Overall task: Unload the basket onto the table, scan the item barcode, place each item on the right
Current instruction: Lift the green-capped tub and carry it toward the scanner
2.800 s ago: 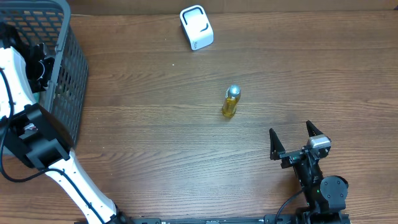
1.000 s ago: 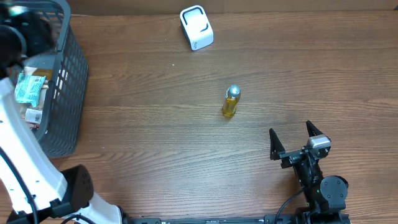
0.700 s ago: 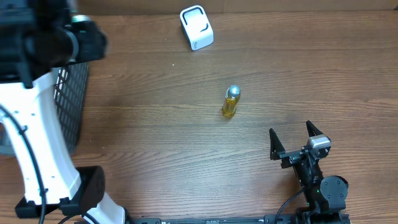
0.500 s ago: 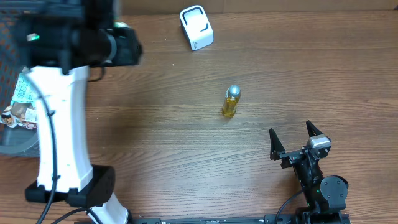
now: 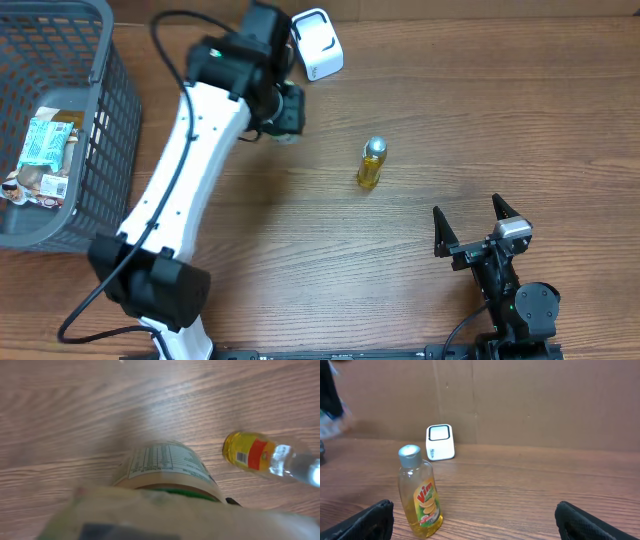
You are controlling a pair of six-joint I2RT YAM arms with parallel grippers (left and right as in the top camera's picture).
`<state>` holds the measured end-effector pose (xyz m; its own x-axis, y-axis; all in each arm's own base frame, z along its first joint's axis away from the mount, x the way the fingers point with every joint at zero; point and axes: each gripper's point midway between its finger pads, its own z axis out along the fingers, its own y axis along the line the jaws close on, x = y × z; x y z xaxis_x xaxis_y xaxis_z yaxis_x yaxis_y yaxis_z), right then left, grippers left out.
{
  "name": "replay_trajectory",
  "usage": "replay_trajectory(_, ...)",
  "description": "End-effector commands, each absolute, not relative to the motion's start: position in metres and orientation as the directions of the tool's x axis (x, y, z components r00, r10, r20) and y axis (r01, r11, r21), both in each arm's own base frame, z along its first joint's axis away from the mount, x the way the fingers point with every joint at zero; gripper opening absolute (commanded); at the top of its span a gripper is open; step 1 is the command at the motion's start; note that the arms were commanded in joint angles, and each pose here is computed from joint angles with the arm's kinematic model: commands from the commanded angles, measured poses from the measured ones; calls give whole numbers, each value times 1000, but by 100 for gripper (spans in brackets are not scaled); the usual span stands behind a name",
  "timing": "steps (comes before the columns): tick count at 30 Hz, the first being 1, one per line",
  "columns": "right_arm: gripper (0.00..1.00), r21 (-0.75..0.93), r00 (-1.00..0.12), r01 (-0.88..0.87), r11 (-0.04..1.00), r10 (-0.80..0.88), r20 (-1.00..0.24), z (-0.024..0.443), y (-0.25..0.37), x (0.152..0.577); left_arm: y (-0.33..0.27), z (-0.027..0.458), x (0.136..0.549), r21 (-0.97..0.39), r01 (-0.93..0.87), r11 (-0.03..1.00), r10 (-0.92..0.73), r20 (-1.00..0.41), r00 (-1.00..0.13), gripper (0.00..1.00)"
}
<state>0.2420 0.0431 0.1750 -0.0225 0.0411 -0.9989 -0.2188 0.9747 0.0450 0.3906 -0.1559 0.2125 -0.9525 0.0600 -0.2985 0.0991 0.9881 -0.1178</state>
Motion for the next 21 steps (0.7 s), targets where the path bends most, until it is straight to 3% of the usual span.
replay_trajectory(1, 100, 38, -21, -209, 977, 34, -999, 172, 41, 243, -169, 186, 387, -120, 69, 990, 34, -273, -961, 33)
replay_trajectory(21, 100, 38, -21, -209, 977, 34, -999, 172, 41, 243, -200, 90, 372, -73, 14, 997, -7, -285, -958, 39)
